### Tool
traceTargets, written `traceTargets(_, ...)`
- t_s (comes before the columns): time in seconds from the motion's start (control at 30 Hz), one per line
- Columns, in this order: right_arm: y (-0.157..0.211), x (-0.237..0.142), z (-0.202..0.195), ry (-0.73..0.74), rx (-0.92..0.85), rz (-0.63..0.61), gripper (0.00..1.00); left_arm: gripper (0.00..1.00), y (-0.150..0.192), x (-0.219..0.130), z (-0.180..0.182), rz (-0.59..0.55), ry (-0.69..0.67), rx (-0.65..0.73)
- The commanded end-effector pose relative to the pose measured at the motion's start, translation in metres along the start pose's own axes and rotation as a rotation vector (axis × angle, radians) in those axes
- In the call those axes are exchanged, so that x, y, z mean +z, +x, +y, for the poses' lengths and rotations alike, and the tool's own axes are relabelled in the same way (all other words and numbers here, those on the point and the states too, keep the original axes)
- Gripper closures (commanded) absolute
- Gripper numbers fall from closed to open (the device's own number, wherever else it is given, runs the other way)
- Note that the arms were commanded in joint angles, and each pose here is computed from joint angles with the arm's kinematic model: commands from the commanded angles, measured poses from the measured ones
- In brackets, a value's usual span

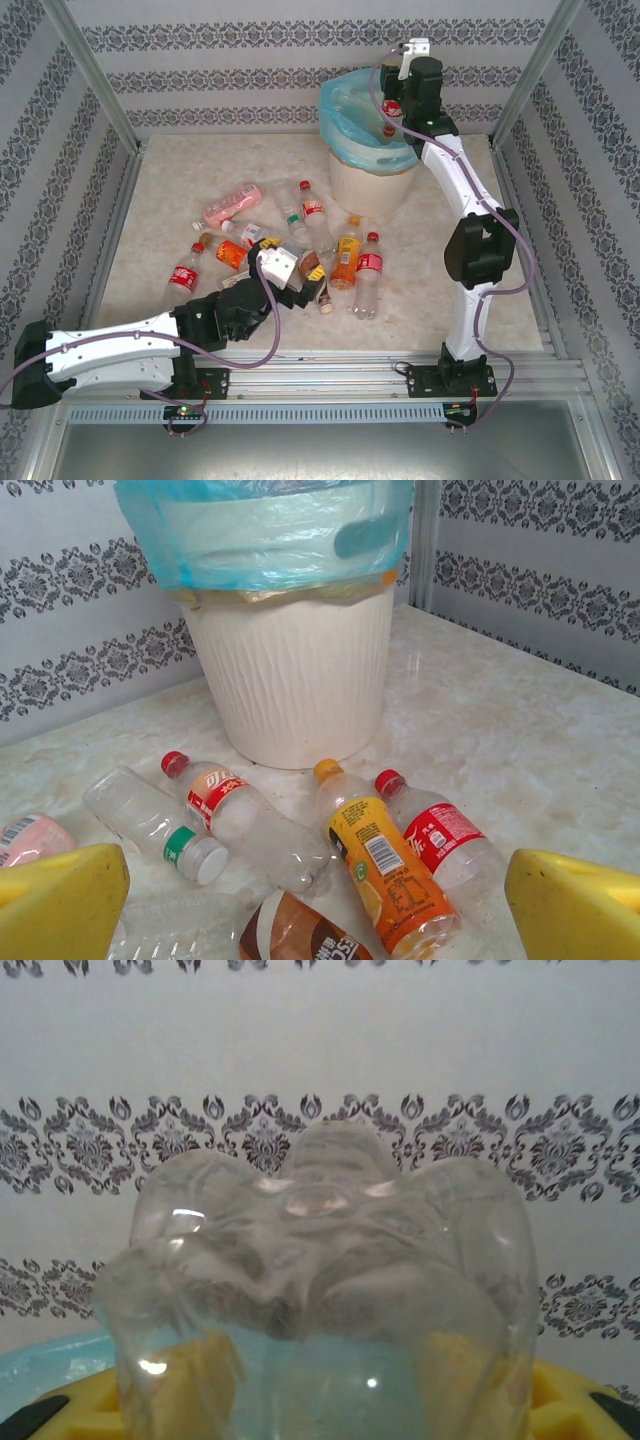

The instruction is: Put the plastic bottles in the bin

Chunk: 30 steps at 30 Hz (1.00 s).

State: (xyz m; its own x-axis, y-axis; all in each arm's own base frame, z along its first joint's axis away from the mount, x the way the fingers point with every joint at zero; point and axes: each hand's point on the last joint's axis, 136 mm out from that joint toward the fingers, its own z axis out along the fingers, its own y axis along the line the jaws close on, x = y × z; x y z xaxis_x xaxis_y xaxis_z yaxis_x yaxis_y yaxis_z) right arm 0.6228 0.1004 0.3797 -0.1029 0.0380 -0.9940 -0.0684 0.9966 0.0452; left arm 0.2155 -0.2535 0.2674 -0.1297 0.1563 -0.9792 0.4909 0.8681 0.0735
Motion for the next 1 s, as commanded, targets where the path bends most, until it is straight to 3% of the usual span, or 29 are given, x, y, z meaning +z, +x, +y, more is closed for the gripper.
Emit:
traceTargets(0.0,0.005,0.005,0.006,-0.028,0.023,-0.001,0.64,0.03,0.006,0.003,0.005,0.006,-0.021,0.001)
traceTargets(0.27,-0.008,0.000,0.005,-0.008,0.022,-0.022,0.49,0.03,0.006,0.003,0.007,0.007,-0.025,0.004)
traceTargets(0.33,-0.010,-0.002,0.003,0.007,0.018,-0.026,0.31,0.02,0.006,0.002,0.007,0.007,-0.022,0.005)
traceTargets(0.37,-0.010,-0.003,0.002,0.017,0.014,-0.026,0.28,0.02,0.006,0.002,0.006,0.006,-0.021,0.005)
traceTargets(0.97,-0.061,-0.031,0.029,-0.025,-0.008,-0.103,0.27,0.02,0.003,0.000,0.010,0.014,-0.016,0.000)
